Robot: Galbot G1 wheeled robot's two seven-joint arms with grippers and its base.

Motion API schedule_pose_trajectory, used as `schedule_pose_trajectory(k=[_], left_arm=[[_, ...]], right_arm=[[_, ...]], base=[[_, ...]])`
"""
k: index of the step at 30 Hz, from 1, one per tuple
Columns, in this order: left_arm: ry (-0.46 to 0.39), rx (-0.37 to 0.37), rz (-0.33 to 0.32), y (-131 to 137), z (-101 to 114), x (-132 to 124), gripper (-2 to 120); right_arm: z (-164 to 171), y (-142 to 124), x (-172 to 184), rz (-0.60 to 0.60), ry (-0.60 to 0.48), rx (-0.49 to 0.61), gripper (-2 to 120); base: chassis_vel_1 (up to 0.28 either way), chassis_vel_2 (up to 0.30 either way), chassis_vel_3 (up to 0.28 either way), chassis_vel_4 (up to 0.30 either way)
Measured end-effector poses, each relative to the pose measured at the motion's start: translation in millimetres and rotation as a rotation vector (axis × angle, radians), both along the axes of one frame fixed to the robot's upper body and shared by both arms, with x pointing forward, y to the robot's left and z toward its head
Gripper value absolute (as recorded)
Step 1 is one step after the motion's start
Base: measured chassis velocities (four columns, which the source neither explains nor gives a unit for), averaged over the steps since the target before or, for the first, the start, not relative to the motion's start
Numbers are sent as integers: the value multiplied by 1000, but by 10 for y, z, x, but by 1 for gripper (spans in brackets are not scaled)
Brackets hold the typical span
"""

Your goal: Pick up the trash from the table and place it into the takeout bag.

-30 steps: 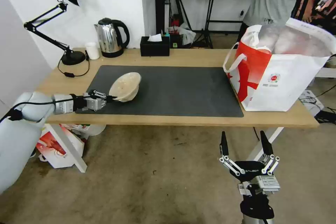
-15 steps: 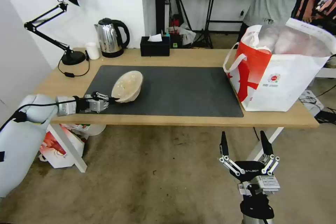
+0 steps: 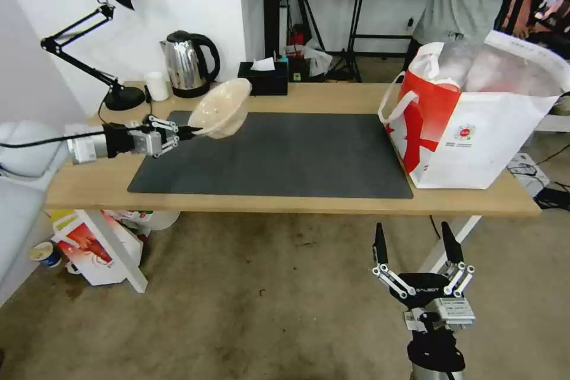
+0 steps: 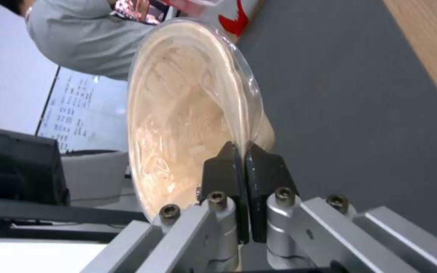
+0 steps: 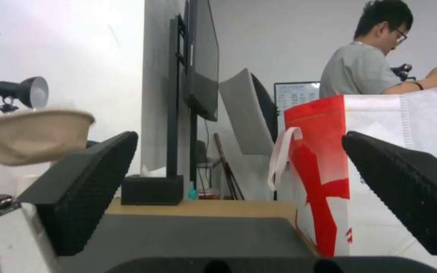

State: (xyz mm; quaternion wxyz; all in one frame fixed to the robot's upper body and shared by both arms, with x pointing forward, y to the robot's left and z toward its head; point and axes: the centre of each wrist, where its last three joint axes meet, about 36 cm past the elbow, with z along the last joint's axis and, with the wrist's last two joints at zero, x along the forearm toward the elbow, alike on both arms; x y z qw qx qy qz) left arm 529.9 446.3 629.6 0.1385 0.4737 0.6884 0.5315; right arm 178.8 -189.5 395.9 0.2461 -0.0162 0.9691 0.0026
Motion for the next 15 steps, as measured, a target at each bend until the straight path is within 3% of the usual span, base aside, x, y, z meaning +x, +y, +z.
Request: schedule_pose_trajectory(k=[8,15], left_arm=[[-8,22,-39,-122,278,32,0],[-12,20,-95,-310,655,161,0]], right_arm=[[0,0,0,0,0,0,100],[0,0,0,0,0,0,100]], base=[[0,0,0,0],[0,0,0,0]])
